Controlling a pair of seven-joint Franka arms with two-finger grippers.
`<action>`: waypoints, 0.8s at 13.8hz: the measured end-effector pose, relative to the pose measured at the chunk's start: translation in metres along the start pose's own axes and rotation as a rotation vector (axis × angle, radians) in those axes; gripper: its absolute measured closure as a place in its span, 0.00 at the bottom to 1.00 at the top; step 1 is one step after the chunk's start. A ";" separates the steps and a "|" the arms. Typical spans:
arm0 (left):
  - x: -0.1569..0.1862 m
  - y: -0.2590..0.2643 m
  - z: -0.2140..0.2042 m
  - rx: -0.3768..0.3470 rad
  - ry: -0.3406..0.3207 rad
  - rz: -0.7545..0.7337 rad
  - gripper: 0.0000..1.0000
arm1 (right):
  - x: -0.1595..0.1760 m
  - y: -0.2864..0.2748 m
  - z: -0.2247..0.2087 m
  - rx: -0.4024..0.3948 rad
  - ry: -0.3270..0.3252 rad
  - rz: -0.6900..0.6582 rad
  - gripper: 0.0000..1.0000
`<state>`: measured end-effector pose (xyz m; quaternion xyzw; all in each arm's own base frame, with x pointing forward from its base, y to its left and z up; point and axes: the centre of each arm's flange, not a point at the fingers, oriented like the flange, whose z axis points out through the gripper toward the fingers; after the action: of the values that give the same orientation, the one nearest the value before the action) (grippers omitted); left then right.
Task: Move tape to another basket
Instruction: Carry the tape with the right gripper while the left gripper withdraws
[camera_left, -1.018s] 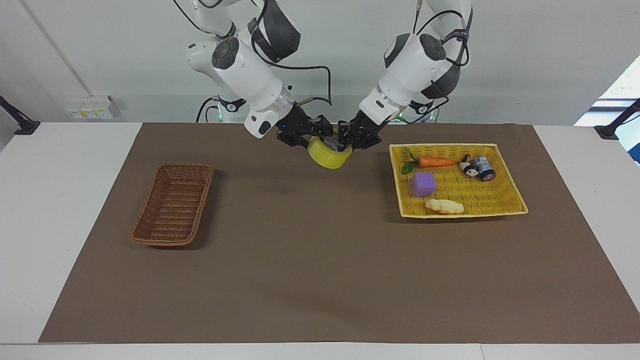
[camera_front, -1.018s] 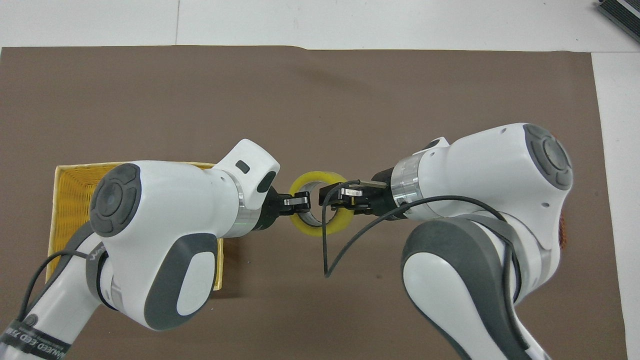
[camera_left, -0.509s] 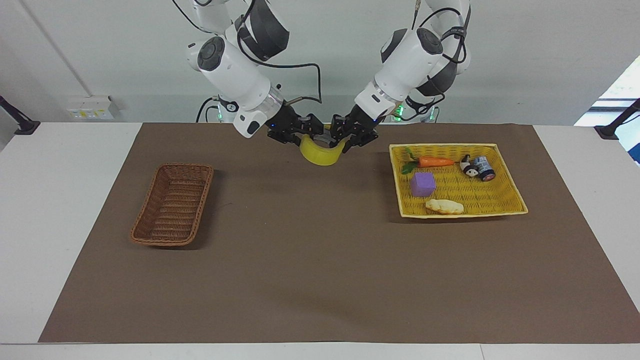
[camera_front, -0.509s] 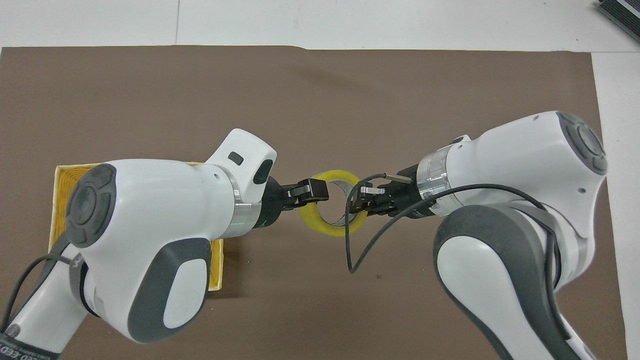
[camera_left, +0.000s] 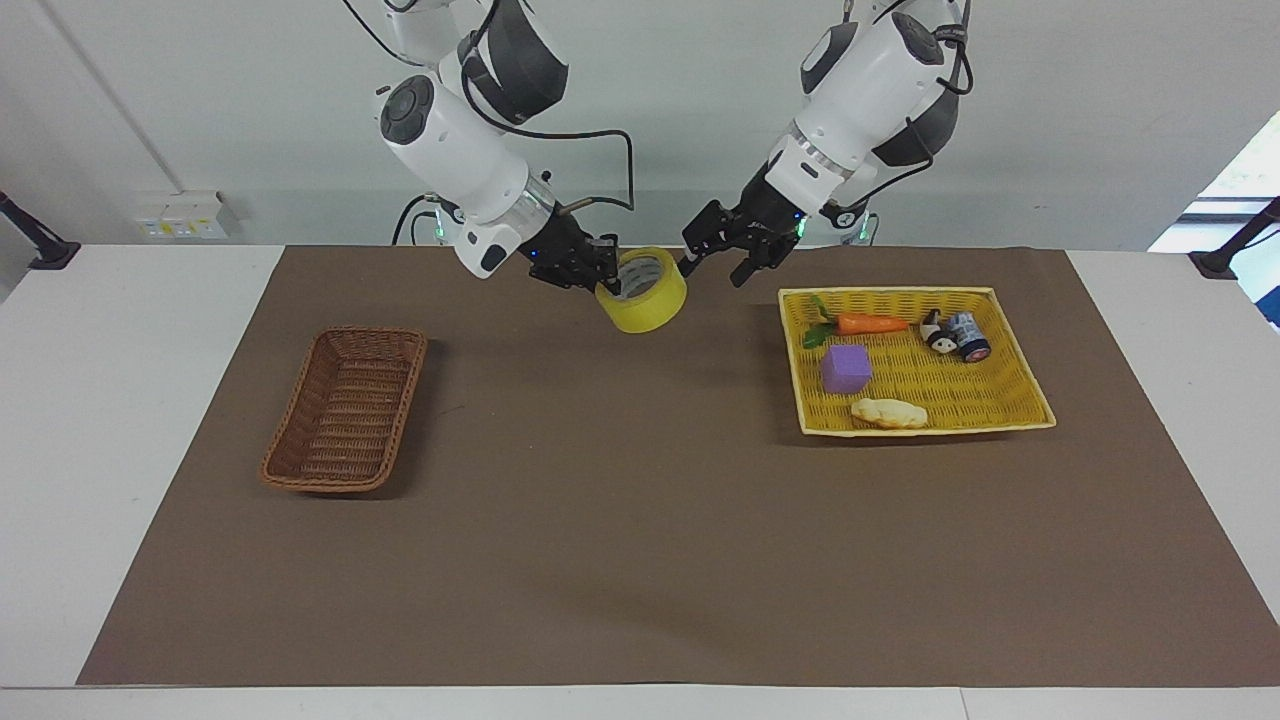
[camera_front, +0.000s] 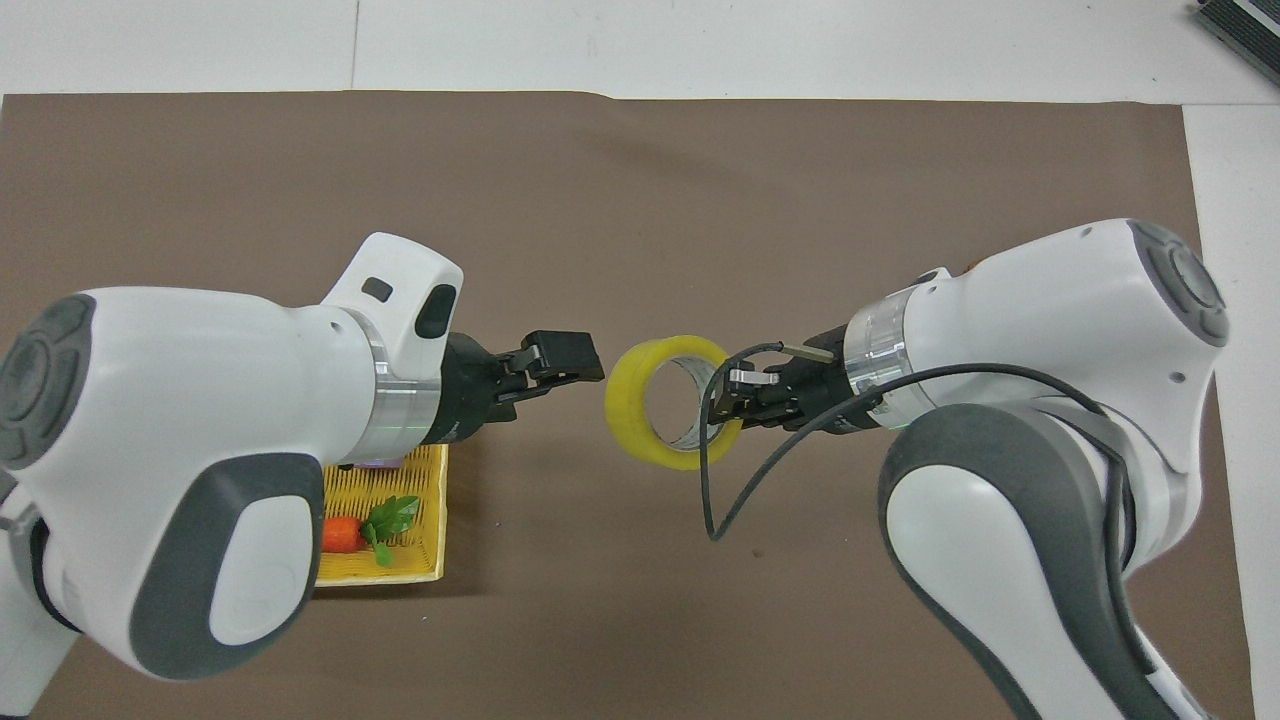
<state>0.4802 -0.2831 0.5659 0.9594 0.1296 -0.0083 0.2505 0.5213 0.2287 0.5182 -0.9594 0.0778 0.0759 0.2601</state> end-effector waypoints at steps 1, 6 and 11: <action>0.009 -0.013 -0.010 0.056 0.003 0.001 0.00 | 0.001 0.002 -0.003 0.002 0.005 0.004 0.76; 0.054 -0.078 -0.056 0.292 0.064 0.025 0.00 | 0.008 0.029 -0.036 0.015 0.020 -0.001 0.76; 0.096 -0.168 -0.106 0.433 0.010 0.168 0.00 | 0.014 0.079 -0.083 0.022 -0.005 -0.054 0.76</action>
<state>0.5251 -0.0671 0.5703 0.9982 0.0458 -0.0105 0.0378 0.5282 0.1172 0.5475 -0.9581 0.0519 0.0707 0.2726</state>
